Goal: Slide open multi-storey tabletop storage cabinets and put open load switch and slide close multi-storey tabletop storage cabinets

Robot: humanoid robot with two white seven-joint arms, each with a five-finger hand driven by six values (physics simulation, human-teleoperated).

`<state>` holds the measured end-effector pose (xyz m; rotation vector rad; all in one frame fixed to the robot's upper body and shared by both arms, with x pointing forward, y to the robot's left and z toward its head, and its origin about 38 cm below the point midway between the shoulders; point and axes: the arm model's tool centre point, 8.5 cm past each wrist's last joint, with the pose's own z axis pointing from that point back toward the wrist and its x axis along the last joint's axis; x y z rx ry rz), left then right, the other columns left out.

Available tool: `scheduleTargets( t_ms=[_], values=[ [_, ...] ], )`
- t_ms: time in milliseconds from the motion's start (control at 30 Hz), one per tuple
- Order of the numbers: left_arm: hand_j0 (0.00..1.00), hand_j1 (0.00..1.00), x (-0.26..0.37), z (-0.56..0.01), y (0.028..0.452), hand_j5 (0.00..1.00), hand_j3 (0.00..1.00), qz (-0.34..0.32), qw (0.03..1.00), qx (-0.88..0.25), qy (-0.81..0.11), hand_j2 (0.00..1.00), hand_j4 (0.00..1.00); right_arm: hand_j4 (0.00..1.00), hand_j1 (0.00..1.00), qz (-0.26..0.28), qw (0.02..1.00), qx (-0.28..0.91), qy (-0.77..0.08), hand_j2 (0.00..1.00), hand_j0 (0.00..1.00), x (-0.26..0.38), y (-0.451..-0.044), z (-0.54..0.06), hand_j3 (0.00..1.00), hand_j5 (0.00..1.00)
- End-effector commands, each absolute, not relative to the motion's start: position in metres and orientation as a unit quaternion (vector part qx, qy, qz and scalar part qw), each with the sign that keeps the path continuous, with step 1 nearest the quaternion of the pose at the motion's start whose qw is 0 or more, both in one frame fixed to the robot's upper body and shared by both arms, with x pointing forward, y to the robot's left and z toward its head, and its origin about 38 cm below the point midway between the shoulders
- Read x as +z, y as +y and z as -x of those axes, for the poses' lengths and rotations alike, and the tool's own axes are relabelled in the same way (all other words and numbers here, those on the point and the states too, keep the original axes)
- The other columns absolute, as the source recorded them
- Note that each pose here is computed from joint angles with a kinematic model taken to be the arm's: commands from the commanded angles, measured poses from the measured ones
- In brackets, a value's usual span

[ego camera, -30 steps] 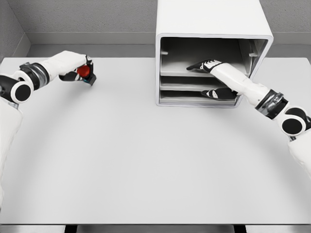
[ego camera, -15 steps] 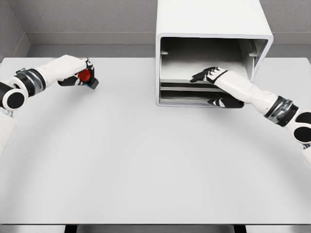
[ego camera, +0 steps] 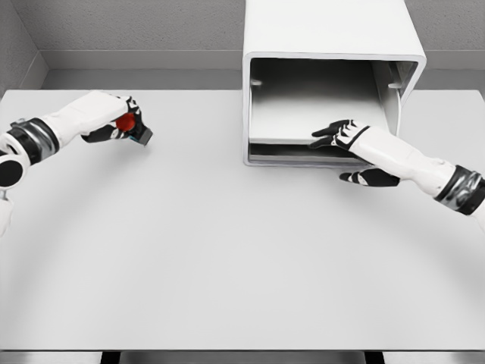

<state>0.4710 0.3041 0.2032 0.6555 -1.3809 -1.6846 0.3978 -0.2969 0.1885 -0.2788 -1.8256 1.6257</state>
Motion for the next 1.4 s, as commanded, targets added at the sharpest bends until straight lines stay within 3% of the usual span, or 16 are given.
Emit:
scheduleTargets(
  t_ms=[0,467,1033,1367],
  values=[
    [0.30,0.30,0.213,-0.469,0.309,0.30,0.30,-0.268,0.415,-0.667,-0.558,0.30,0.30,0.82,0.82,0.107,0.330,0.623,-0.701,0.82,0.82,0.194,-0.299,-0.396,0.82,0.82],
    [0.30,0.30,0.220,-0.452,0.312,0.30,0.30,-0.260,0.395,-0.658,-0.586,0.30,0.30,0.82,0.82,0.093,0.318,0.629,-0.703,0.82,0.82,0.196,-0.293,-0.380,0.82,0.82],
    [0.30,0.30,0.235,-0.423,0.310,0.30,0.30,-0.247,0.331,-0.657,-0.631,0.30,0.30,0.83,0.83,0.112,0.296,0.614,-0.723,0.83,0.83,0.227,-0.308,-0.349,0.83,0.83],
    [0.30,0.30,0.248,-0.410,0.300,0.30,0.30,-0.233,0.299,-0.646,-0.662,0.30,0.30,0.70,0.70,0.161,0.311,0.593,-0.725,0.70,0.70,0.246,-0.344,-0.344,0.70,0.70]
  ],
)
